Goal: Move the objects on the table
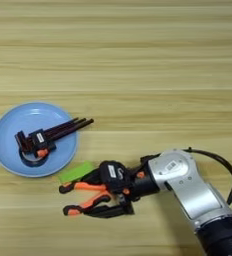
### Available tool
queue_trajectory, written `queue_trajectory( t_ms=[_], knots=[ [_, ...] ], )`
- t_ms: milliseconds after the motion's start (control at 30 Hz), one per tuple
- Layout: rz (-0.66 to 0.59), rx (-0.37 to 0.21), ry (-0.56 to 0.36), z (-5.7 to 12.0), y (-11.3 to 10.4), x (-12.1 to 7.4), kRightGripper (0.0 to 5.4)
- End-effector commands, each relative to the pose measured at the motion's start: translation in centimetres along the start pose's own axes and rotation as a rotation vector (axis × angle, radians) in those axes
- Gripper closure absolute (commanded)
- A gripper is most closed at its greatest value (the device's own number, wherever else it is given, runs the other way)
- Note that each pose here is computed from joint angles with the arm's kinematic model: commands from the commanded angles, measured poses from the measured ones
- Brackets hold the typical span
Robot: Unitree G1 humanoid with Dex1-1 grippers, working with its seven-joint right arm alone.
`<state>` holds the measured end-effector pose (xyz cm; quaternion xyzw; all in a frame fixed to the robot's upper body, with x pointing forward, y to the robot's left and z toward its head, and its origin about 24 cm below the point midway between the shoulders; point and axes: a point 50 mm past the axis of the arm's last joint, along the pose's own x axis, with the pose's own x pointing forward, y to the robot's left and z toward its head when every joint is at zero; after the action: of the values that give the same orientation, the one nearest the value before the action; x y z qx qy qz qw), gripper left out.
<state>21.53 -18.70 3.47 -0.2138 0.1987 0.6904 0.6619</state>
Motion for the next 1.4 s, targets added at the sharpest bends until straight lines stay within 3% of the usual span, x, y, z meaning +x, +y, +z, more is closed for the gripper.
queue_trajectory(
  t_ms=[33,300,467,600,933,1400],
  knots=[
    [-0.152,-0.116,-0.045,3.2,-2.6,-2.1,2.18],
    [-0.202,-0.182,-0.152,6.2,-3.1,-3.1,2.25],
    [-0.210,-0.207,-0.168,7.1,-3.2,-3.5,2.32],
    [-0.259,-0.216,-0.171,7.4,-3.8,-3.6,2.37],
    [-0.461,-0.203,-0.275,9.3,-6.5,-3.6,2.46],
    [-0.521,-0.231,-0.397,12.0,-6.8,-3.2,2.49]
  ],
)
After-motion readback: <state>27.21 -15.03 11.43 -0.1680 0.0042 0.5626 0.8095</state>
